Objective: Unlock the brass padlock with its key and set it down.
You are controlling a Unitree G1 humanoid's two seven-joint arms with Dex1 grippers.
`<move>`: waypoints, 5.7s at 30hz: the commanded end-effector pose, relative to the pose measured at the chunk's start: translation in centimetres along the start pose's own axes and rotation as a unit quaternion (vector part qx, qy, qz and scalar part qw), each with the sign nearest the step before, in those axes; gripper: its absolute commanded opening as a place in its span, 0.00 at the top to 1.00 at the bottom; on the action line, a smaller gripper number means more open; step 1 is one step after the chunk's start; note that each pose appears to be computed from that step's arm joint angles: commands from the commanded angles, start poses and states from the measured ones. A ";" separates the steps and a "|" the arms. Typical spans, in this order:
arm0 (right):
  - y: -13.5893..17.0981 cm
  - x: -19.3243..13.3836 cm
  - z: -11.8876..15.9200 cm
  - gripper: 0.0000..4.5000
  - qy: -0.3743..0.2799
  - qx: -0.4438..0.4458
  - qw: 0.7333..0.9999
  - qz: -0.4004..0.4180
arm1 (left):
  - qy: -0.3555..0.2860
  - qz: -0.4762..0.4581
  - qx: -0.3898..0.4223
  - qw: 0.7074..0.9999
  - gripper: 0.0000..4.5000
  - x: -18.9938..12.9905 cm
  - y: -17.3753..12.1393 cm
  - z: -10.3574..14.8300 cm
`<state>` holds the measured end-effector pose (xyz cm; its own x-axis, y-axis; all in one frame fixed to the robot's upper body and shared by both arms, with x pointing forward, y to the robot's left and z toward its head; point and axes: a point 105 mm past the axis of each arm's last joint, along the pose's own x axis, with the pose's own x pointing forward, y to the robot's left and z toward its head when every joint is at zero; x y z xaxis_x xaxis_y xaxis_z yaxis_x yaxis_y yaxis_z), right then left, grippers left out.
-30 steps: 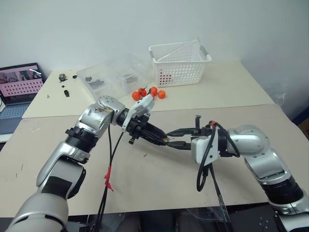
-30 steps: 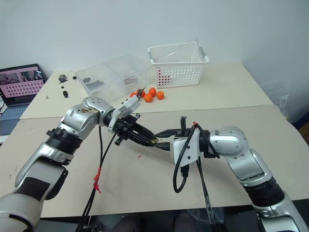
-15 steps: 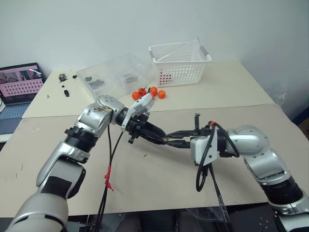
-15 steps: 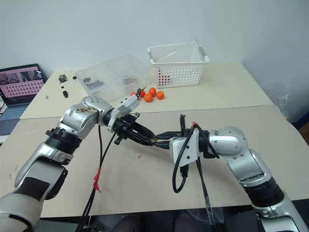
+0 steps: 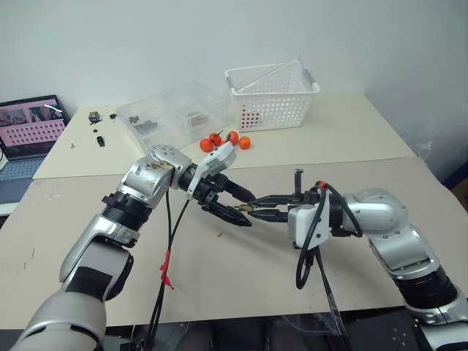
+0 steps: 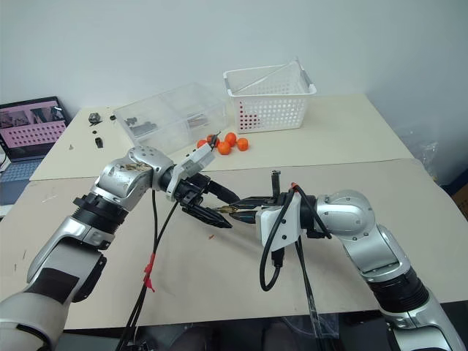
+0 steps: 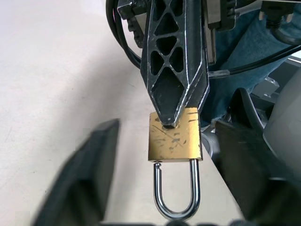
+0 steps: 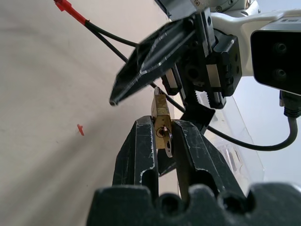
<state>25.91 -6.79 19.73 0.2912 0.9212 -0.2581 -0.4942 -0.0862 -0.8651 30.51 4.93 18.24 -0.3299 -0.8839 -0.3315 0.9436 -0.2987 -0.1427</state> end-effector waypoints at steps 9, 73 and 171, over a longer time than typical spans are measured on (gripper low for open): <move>-0.9 -1.1 -0.9 0.97 0.022 -0.007 0.999 -0.026 | -0.030 0.075 0.018 0.997 0.12 -3.8 0.6 2.7; -4.3 -1.1 -0.6 0.97 0.033 -0.036 0.997 -0.064 | -0.070 0.133 -0.020 0.988 0.98 -3.2 1.0 -0.1; 1.5 -7.7 -6.5 0.01 0.051 0.458 0.888 0.006 | 0.006 0.331 0.087 0.939 0.00 -9.0 -3.3 -3.7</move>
<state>29.01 -16.36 15.45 0.3409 0.8653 -0.3675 -0.9387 0.2919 -0.1835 29.88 14.48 15.90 0.2616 -0.8863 -0.3822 0.9572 0.1876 0.2202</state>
